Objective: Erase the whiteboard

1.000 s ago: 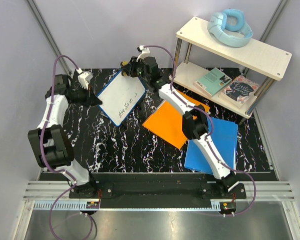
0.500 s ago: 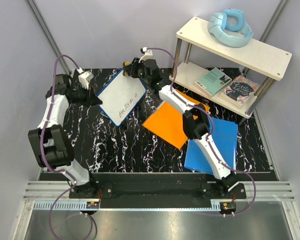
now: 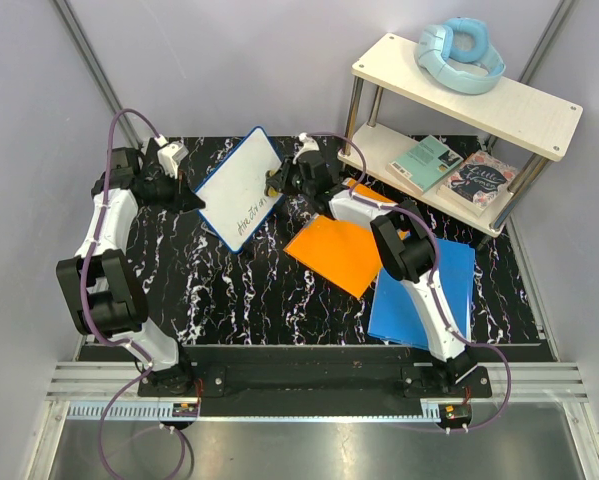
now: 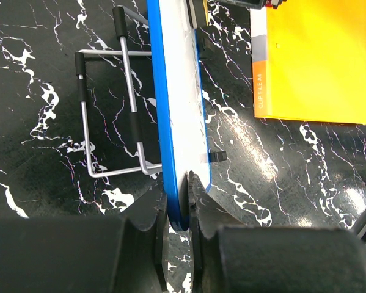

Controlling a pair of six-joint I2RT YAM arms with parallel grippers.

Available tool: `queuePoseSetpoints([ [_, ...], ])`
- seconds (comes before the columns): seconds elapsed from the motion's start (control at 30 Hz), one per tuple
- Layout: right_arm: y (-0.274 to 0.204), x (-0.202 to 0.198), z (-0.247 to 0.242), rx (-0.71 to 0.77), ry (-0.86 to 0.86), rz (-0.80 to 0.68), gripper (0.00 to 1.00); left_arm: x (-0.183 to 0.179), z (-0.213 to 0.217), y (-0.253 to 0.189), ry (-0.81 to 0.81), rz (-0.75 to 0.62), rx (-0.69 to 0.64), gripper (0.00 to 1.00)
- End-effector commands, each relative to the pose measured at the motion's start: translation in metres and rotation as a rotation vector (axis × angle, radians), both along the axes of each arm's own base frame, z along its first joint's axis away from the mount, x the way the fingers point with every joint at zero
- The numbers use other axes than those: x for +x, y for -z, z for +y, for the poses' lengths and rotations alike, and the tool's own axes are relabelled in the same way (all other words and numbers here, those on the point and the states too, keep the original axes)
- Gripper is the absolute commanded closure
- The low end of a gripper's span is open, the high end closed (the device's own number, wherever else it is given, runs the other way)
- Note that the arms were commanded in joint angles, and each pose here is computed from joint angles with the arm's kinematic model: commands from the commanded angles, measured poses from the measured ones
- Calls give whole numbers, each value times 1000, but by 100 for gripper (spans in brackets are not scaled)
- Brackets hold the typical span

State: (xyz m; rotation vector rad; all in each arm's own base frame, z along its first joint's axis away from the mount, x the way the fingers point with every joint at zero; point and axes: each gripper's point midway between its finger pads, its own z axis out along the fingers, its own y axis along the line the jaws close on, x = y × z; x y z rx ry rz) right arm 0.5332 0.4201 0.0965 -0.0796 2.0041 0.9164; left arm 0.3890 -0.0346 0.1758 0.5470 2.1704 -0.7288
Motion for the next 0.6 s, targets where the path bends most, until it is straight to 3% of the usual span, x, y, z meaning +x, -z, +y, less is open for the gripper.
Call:
queuePoseSetpoints([
  [0.0,-11,-14,10,105,-17,39,100,6,14,23,69,-57,179,100],
  [0.17,-2,0,1,208,72,90,100,5,15,25,70,-57,194,100],
  [0.43,19,11,-35,229,286,122,100,4,15,25,73,-61,197,100],
  [0.57,20,21,-43,249,308,104,100,3,16,25,75,-66,202,100],
])
